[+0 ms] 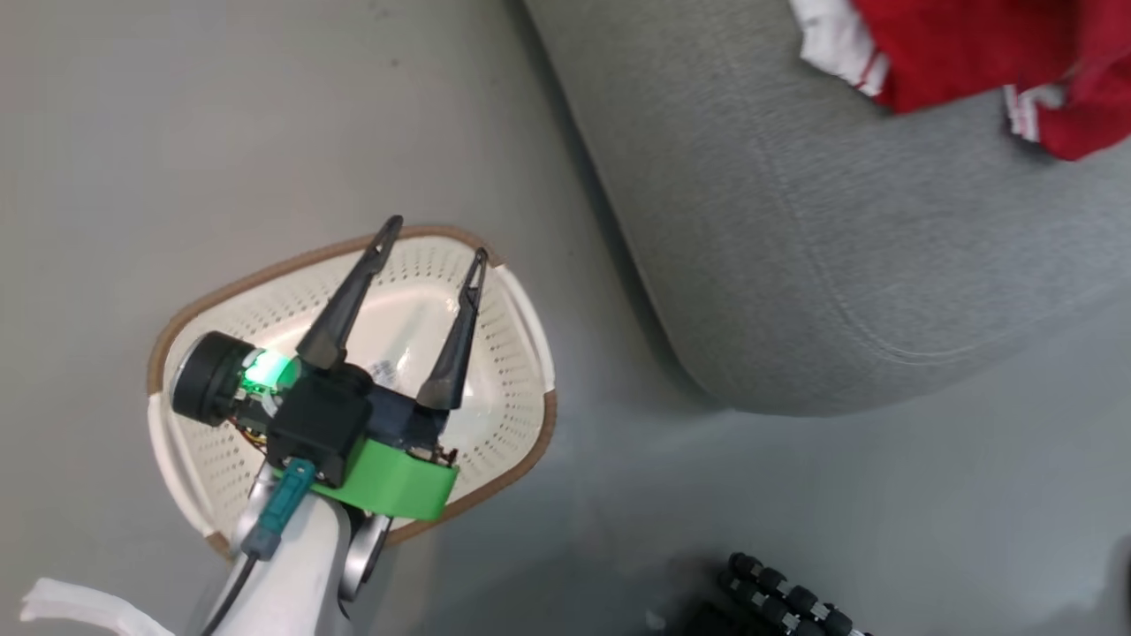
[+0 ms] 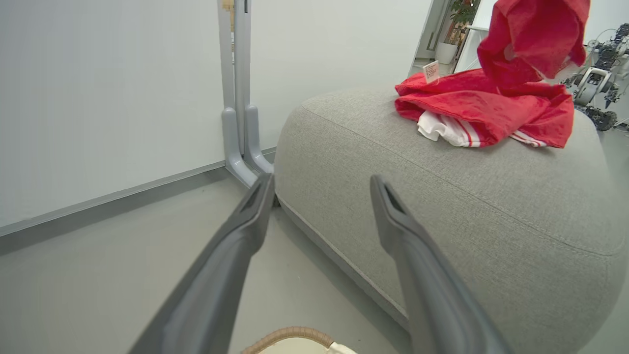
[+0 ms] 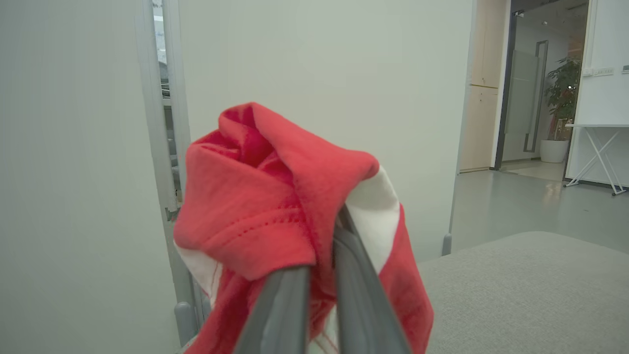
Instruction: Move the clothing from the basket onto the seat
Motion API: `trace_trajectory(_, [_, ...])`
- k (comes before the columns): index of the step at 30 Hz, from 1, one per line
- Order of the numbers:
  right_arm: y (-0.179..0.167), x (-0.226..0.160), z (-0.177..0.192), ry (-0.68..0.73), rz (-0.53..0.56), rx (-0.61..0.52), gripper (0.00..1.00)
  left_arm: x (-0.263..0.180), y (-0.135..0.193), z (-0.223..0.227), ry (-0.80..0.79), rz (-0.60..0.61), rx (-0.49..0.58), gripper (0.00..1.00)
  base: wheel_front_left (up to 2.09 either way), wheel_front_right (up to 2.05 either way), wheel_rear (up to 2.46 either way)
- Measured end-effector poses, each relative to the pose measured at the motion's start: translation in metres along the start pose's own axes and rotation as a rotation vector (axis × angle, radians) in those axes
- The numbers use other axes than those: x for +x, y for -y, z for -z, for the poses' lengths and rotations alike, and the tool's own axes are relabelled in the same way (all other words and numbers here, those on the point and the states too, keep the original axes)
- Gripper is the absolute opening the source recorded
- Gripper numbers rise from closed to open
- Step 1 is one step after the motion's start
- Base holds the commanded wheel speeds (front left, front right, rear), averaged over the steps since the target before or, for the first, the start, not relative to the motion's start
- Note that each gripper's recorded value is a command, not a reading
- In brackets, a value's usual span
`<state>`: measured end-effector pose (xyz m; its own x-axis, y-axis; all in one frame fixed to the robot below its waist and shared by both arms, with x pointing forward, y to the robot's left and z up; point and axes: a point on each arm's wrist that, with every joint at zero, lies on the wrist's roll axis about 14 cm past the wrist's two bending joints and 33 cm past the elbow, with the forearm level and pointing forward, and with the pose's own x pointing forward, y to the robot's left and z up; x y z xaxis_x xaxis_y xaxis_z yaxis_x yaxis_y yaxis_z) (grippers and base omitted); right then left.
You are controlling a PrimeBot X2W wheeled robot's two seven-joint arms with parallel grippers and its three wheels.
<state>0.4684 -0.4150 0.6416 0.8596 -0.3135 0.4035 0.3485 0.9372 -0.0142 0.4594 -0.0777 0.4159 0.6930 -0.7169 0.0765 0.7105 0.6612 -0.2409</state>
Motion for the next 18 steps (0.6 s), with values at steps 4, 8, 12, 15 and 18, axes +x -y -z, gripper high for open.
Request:
trace_trajectory(4, [0.011, 0.032, 0.038, -0.076, 0.035, 0.023, 0.0, -0.011, -0.031, 0.018, -0.039, -0.074, 0.004, 1.0, 0.0, 0.0, 0.0])
trace_trajectory(8, [0.024, 0.048, 0.079, -0.168, 0.068, -0.013, 0.0, -0.018, -0.054, 0.027, -0.056, -0.132, 0.015, 1.0, 0.0, 0.0, 0.0])
trace_trajectory(12, [0.018, 0.037, 0.141, -0.311, 0.081, -0.01, 0.28, -0.028, -0.069, 0.035, -0.079, -0.182, 0.012, 1.0, 0.0, 0.0, 0.0])
trace_trajectory(15, [0.012, 0.019, 0.187, -0.414, 0.11, 0.022, 1.0, -0.037, -0.075, 0.042, -0.105, -0.214, 0.005, 1.0, 0.0, 0.0, 0.0])
trace_trajectory(18, [0.005, 0.001, 0.215, -0.481, 0.124, 0.048, 1.0, -0.043, -0.079, 0.045, -0.121, -0.233, 0.007, 1.0, 0.0, 0.0, 0.0])
